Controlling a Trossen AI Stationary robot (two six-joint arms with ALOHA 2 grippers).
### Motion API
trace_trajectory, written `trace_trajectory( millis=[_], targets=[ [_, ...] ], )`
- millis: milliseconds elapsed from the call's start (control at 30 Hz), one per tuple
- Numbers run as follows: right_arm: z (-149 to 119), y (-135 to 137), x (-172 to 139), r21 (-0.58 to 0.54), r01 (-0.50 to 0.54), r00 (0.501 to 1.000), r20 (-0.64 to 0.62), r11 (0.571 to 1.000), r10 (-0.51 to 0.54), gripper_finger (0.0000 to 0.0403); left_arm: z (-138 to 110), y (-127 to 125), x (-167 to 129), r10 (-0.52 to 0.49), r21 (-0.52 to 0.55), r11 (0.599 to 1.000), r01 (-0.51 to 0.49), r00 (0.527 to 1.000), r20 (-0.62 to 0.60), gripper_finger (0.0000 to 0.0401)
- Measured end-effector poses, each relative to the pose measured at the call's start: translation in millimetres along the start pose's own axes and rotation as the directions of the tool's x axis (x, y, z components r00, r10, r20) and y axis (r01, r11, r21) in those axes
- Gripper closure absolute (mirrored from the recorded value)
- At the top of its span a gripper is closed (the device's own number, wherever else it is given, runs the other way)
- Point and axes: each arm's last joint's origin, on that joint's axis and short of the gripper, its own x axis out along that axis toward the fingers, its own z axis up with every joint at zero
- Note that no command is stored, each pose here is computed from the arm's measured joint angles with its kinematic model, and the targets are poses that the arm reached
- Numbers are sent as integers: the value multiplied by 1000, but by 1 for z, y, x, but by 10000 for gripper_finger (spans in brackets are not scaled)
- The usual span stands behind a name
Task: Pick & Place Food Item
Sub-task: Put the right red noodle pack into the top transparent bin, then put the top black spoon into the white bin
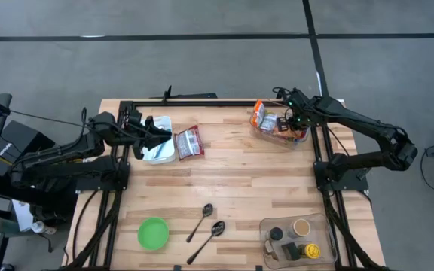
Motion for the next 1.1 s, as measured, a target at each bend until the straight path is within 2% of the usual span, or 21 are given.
trace_trajectory(
  millis=[567, 933, 1100],
  targets=[
    [-2, 4, -18, -35, -3, 1000, -27, 999, 2, 400, 0, 0, 0, 3, 0, 1000, -3, 1000, 2, 309],
    [-2, 4, -20, -20, 3, 999, -35, 1000, -4, 327, 0, 0, 0, 3, 0, 1000, -3, 1000, 1, 309],
    [6, 11, -45, -5, -40, 999, 12, 999, 40, 316, 0, 0, 0, 3, 0, 1000, -3, 1000, 2, 309]
  ],
)
